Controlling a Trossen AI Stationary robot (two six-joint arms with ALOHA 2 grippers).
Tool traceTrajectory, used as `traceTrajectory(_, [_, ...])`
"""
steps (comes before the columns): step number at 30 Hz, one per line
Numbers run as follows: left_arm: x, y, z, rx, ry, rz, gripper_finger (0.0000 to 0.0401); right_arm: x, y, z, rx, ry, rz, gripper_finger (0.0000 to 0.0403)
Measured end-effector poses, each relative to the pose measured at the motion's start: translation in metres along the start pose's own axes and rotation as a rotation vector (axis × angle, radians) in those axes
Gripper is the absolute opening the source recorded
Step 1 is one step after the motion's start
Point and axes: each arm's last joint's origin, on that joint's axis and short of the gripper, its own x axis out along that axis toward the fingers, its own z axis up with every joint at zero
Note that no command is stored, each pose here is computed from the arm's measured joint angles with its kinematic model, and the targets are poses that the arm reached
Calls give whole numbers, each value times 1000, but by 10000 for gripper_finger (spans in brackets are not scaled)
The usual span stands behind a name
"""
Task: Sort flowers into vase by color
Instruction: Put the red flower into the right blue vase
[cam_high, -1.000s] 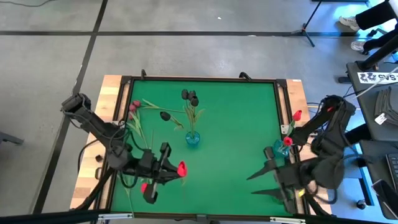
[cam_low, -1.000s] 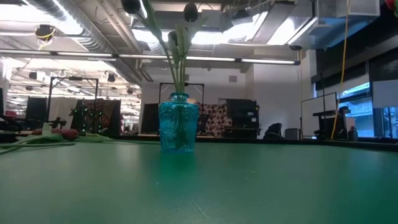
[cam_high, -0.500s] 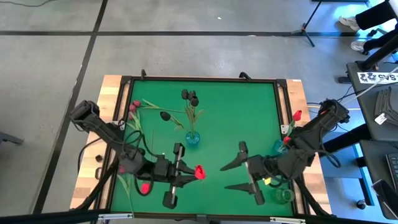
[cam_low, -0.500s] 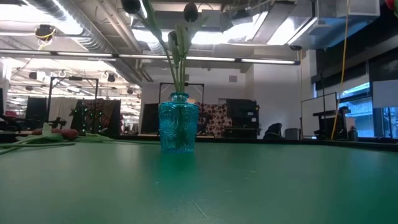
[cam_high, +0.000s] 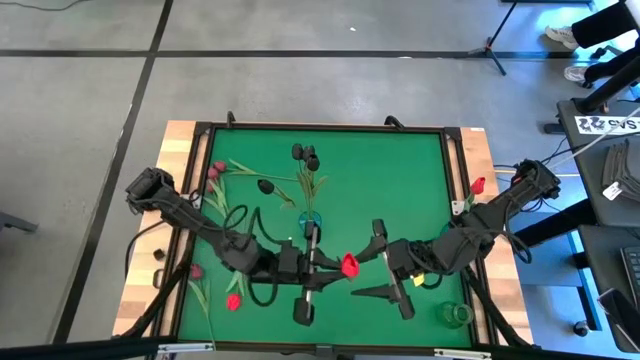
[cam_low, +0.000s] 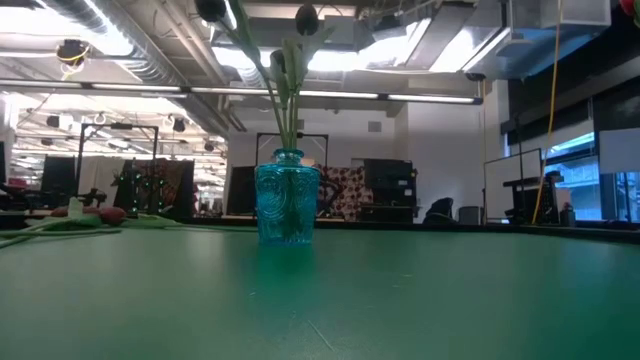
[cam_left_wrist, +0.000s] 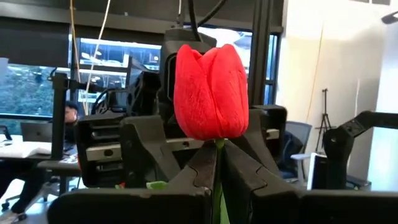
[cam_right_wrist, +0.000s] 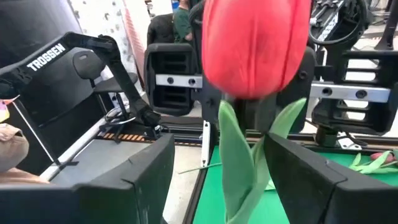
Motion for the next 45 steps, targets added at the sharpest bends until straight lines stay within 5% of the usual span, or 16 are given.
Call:
traceTrajectory(6, [1,2,4,-19,-36,8,11,0,0,0,-47,-6,-32,213])
traceTrajectory(18, [1,4,3,-44,-28,42,16,0,-4,1,-45,-20,-115,78])
traceTrajectory(23, [-2,1,0,-3,25,113,52,0,-5,0,-48,-15,-130,10])
traceTrajectory(28, [-18,-18,8,58,53,95,103,-6,-2,5,-46,-18,-118,19])
traceTrajectory(34, [-73,-63,38,134,182,-6,139,-57,17,24,-46,109,-172,9])
traceTrajectory(41, [-135,-114,37,107,313,-151,143,-148,40,42,-80,212,-310,5])
traceTrajectory(45, [-149,-126,36,87,325,-175,143,-185,46,40,-141,249,-250,4])
